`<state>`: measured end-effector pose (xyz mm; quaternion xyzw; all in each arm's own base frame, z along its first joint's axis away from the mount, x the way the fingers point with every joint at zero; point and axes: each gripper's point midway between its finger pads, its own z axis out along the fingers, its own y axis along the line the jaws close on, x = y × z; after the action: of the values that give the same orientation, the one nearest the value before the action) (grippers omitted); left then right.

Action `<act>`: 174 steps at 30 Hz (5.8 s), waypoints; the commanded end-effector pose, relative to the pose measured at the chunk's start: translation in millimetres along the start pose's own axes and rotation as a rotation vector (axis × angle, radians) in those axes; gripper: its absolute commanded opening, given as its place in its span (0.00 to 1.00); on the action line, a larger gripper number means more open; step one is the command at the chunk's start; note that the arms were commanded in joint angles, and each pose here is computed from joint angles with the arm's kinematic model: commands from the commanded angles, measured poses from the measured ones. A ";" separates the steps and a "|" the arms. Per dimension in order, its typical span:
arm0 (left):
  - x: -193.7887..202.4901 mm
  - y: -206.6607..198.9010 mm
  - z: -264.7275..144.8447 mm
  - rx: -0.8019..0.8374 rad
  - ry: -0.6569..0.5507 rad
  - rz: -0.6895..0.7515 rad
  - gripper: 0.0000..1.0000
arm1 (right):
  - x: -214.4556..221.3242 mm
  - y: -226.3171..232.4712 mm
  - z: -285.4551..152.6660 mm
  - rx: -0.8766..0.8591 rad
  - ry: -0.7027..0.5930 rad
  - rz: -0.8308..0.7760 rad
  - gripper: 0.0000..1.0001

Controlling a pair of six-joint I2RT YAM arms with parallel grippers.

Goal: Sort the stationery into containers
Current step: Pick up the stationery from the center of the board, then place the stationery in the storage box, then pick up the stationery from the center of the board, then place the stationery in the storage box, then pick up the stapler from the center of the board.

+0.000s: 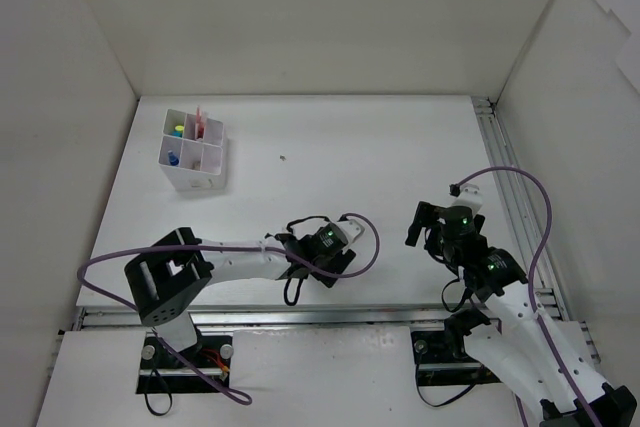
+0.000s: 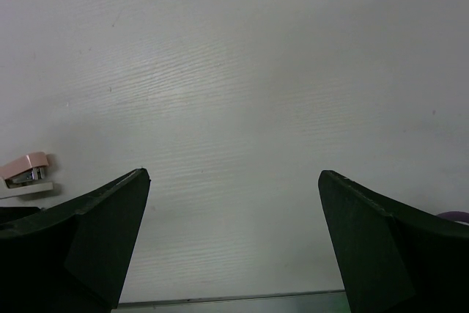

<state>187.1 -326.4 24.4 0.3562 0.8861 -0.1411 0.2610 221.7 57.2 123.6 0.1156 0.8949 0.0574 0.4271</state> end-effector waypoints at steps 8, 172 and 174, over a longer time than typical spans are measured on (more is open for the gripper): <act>11.5 -3.1 -2.1 0.022 0.059 -0.040 0.23 | -15.6 0.9 -3.9 0.006 -0.054 0.030 0.98; -141.4 150.9 -99.1 -0.008 -0.293 0.140 0.99 | -8.3 9.3 15.8 0.000 0.088 -0.098 0.98; -129.9 124.7 -81.8 0.018 -0.235 0.165 1.00 | -7.5 9.7 14.7 -0.002 0.089 -0.086 0.98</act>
<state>338.9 -249.2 160.9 0.3547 0.8455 -0.1385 0.3744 234.0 63.3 116.6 0.0663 0.9208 0.0379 0.3824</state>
